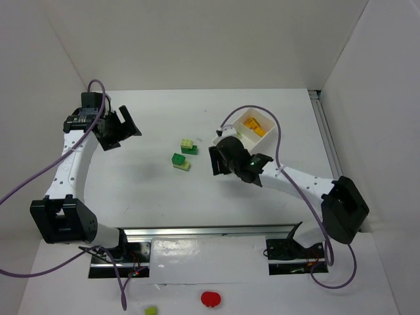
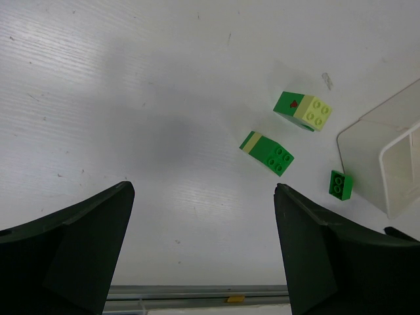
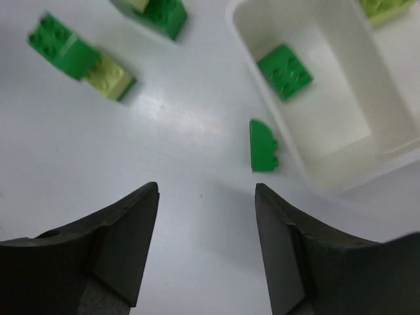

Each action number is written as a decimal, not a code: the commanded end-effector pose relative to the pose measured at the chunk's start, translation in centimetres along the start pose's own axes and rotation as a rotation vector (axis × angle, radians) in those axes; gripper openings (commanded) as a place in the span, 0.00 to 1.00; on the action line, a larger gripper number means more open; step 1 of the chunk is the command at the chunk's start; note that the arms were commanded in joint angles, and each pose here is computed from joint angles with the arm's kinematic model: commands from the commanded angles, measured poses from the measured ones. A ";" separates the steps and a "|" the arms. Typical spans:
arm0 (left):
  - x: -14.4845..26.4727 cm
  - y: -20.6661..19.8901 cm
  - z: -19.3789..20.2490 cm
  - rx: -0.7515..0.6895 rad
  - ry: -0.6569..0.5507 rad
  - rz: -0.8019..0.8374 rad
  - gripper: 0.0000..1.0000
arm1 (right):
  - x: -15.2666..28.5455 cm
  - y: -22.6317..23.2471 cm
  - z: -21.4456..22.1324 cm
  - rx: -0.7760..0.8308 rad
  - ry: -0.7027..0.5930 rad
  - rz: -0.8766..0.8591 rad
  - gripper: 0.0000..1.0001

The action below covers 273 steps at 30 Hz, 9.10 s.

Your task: Sort the legos into containers by color

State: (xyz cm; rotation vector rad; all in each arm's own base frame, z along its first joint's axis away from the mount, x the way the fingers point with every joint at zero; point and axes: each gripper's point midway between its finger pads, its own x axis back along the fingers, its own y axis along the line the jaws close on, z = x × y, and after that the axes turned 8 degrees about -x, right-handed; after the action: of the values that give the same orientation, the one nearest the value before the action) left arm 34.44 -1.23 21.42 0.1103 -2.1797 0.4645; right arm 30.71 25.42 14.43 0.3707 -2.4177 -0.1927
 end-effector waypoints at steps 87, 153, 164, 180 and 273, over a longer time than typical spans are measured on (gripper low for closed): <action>-1.1 -0.4 1.9 -0.084 0.064 0.017 0.97 | -8.2 13.6 -0.9 0.460 0.132 -0.372 0.79; 5.7 -20.7 11.4 -0.785 0.109 1.296 0.95 | 9.2 10.0 -7.7 0.056 0.265 -1.178 0.14; 7.5 -21.2 12.2 -0.777 0.139 1.421 0.77 | 8.6 10.2 -8.3 0.044 0.252 -1.175 0.14; 6.6 -21.3 11.5 -0.739 0.154 1.383 0.00 | 7.4 9.8 -8.6 0.031 0.239 -1.104 0.14; 3.6 -18.5 6.7 -0.524 0.111 1.168 0.00 | 4.8 12.6 -8.0 -0.034 0.191 -1.139 0.08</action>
State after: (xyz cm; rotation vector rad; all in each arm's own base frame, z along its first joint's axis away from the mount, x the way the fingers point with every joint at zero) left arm 31.97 -20.27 24.88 -1.4400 -1.9507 0.5173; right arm 29.44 35.17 23.15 1.5271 -1.6942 -0.6168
